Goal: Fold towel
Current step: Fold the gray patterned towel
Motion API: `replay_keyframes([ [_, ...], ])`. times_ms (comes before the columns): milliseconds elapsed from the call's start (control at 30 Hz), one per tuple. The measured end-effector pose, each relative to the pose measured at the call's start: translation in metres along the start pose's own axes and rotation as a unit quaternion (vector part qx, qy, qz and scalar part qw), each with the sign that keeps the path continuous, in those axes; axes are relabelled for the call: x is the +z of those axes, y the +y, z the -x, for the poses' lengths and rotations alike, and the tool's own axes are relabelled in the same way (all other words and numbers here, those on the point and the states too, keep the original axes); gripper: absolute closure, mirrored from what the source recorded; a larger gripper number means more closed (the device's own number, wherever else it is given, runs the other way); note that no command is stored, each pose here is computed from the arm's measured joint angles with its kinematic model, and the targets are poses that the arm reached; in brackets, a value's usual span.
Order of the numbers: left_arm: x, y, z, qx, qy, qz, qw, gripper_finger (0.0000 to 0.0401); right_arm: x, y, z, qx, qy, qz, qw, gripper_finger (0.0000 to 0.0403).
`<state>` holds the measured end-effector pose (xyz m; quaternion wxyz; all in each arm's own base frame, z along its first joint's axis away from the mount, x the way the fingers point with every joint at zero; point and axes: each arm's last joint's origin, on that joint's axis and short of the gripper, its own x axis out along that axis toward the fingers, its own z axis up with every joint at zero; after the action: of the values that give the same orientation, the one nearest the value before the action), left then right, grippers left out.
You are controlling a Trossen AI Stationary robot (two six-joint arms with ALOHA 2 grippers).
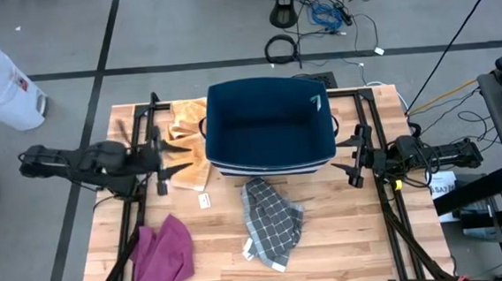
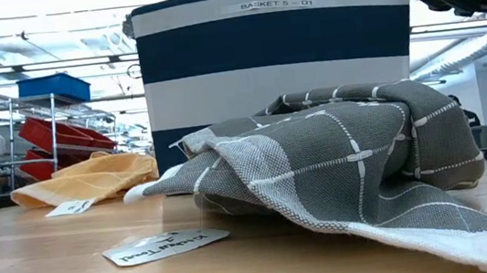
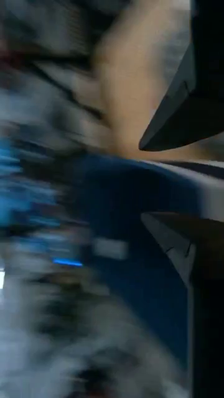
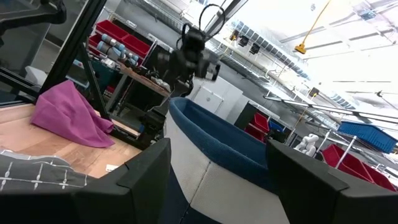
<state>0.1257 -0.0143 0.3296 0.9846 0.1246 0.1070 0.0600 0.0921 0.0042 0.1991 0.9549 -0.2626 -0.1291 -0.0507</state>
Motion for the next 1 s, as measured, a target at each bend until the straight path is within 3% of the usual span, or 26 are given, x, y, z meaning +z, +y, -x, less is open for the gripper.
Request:
replay_keyframes([
  [133,-0.026,-0.002,0.005,0.019,0.182,0.055,0.982,0.0225,0.0,0.0,0.0,0.0,0.0,0.0,1.0,0.0154],
  [267,-0.059,-0.017,-0.008,-0.024,0.224,0.118,0.967,0.0225,0.0,0.0,0.0,0.0,0.0,0.0,1.0,0.0154],
  [367,-0.08,-0.033,-0.028,-0.073,0.154,0.132,0.977,0.0225,0.0,0.0,0.0,0.0,0.0,0.0,1.0,0.0154],
  [467,-0.094,-0.046,-0.043,-0.111,0.014,0.128,0.985,0.0225,0.0,0.0,0.0,0.0,0.0,0.0,1.0,0.0154],
  [533,-0.098,-0.049,-0.047,-0.109,-0.084,0.125,0.983,0.0225,0.0,0.0,0.0,0.0,0.0,0.0,1.0,0.0154],
  [633,-0.097,-0.047,-0.045,-0.089,-0.197,0.119,0.969,0.0225,0.0,0.0,0.0,0.0,0.0,0.0,1.0,0.0154],
  [733,-0.081,-0.041,-0.037,-0.077,-0.296,0.112,0.945,0.0225,0.0,0.0,0.0,0.0,0.0,0.0,1.0,0.0154],
  [867,-0.056,-0.036,-0.03,-0.096,-0.365,0.082,0.922,0.0225,0.0,0.0,0.0,0.0,0.0,0.0,1.0,0.0154],
  [1000,-0.031,-0.031,-0.026,-0.097,-0.4,0.055,0.91,0.0225,0.0,0.0,0.0,0.0,0.0,0.0,1.0,0.0154],
])
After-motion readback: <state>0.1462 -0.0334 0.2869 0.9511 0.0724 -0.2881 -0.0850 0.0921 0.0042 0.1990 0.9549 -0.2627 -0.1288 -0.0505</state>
